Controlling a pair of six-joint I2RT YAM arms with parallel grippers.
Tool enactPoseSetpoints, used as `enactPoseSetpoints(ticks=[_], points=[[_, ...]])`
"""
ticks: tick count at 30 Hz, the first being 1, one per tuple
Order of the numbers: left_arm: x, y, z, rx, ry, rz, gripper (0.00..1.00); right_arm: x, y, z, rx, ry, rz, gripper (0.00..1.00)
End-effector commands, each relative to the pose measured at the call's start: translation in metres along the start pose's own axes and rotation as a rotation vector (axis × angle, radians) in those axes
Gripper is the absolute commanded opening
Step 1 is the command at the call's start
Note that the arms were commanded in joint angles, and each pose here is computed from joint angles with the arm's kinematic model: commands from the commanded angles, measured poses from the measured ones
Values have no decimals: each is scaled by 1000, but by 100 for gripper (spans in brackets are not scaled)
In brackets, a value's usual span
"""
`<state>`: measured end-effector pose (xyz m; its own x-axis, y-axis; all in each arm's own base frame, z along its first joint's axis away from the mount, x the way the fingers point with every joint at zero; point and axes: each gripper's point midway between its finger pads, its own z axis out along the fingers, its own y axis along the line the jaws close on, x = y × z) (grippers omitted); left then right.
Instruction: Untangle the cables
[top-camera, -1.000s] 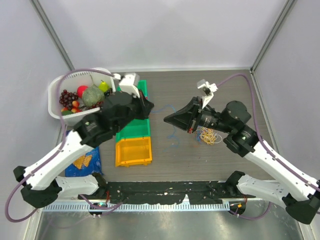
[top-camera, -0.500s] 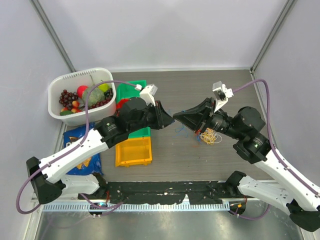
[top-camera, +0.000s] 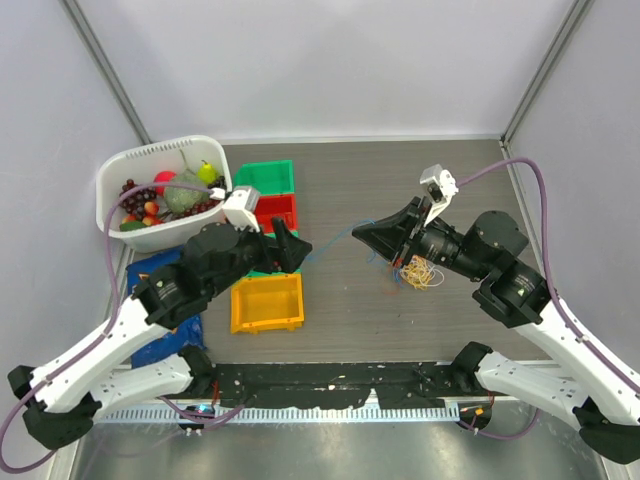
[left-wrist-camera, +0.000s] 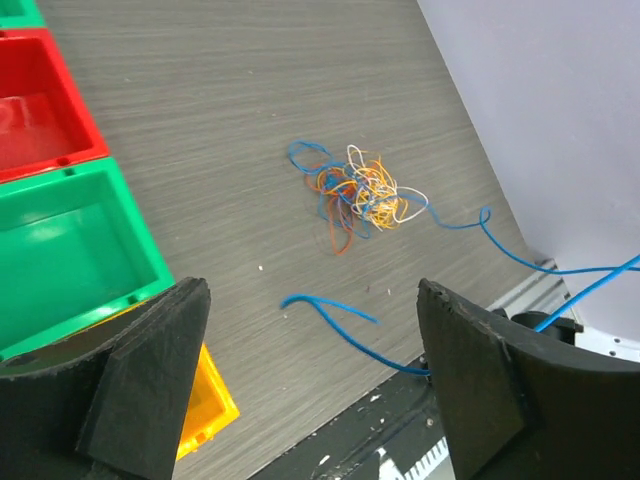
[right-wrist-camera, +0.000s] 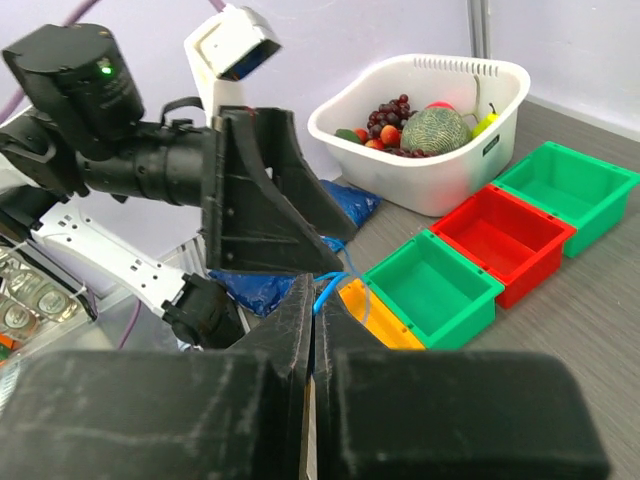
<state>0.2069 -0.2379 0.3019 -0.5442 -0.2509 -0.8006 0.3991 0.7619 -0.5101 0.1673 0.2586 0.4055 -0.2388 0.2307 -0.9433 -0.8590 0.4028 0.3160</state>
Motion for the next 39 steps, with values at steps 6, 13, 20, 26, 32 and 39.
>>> enactPoseSetpoints(ticks=[6,13,20,26,32,39], points=[[-36,30,-33,-131,-180,-23,100,-7,9,6,-47,25,-34,1],[-54,-38,-44,255,-265,125,92,-2,6,16,-33,60,42,1],[-24,-86,-22,550,-183,314,100,6,15,28,-106,100,111,1],[-6,-99,-3,589,-138,399,100,1,19,28,-120,78,132,1],[6,-116,10,577,-131,411,99,0,16,30,-98,67,159,1],[13,-134,16,562,-143,442,79,2,9,34,-63,64,187,1]])
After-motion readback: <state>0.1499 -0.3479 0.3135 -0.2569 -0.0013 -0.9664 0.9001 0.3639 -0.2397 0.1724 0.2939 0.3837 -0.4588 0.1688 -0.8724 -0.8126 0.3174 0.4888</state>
